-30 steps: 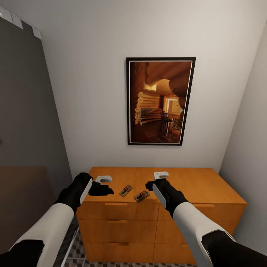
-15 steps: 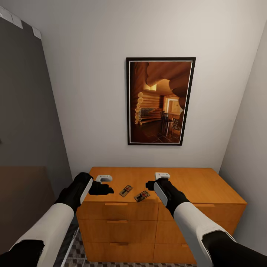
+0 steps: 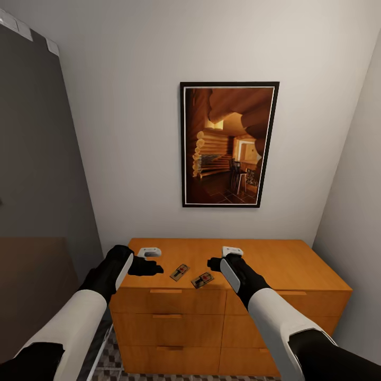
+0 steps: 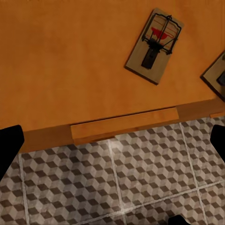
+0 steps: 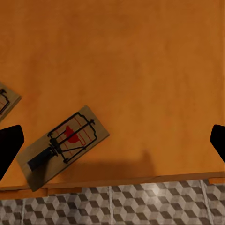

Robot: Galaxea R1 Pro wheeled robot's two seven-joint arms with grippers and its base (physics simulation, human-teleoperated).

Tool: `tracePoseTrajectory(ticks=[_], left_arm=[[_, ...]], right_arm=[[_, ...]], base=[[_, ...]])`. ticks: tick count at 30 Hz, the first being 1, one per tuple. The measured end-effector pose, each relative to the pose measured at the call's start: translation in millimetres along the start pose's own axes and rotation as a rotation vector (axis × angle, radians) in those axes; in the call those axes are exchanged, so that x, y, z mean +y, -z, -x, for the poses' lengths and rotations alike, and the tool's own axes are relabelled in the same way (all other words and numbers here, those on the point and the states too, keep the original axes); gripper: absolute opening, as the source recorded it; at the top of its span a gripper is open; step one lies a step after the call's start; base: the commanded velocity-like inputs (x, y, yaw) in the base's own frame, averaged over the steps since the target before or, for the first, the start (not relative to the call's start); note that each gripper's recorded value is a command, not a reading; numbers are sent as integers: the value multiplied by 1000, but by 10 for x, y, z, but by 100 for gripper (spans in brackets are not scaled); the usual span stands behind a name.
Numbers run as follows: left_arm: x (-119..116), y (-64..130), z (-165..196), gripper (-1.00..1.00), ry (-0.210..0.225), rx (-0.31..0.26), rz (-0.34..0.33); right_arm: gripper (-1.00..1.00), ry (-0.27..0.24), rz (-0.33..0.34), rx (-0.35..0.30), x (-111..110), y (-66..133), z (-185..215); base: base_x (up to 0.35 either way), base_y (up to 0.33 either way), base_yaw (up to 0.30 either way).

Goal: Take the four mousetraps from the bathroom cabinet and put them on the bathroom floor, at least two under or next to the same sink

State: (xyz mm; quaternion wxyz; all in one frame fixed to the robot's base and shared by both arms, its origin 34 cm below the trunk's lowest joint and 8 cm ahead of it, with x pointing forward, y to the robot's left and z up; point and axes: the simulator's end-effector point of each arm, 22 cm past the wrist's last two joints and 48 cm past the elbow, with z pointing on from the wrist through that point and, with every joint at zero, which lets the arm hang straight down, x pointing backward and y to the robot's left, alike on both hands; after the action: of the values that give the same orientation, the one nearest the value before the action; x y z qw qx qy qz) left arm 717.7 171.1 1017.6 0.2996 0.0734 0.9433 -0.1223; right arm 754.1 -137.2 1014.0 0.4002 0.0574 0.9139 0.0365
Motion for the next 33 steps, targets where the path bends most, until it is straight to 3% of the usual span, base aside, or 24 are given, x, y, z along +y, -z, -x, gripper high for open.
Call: tracePoseTrajectory(ticks=[18, 33], left_arm=[[-5, 2, 5, 100, 0, -1, -1], [-4, 3, 10, 100, -1, -3, 1]], right_arm=[[100, 36, -13, -18, -7, 23, 67], [100, 57, -39, -26, -65, 26, 89]], base=[[0, 0, -7], [0, 0, -227]])
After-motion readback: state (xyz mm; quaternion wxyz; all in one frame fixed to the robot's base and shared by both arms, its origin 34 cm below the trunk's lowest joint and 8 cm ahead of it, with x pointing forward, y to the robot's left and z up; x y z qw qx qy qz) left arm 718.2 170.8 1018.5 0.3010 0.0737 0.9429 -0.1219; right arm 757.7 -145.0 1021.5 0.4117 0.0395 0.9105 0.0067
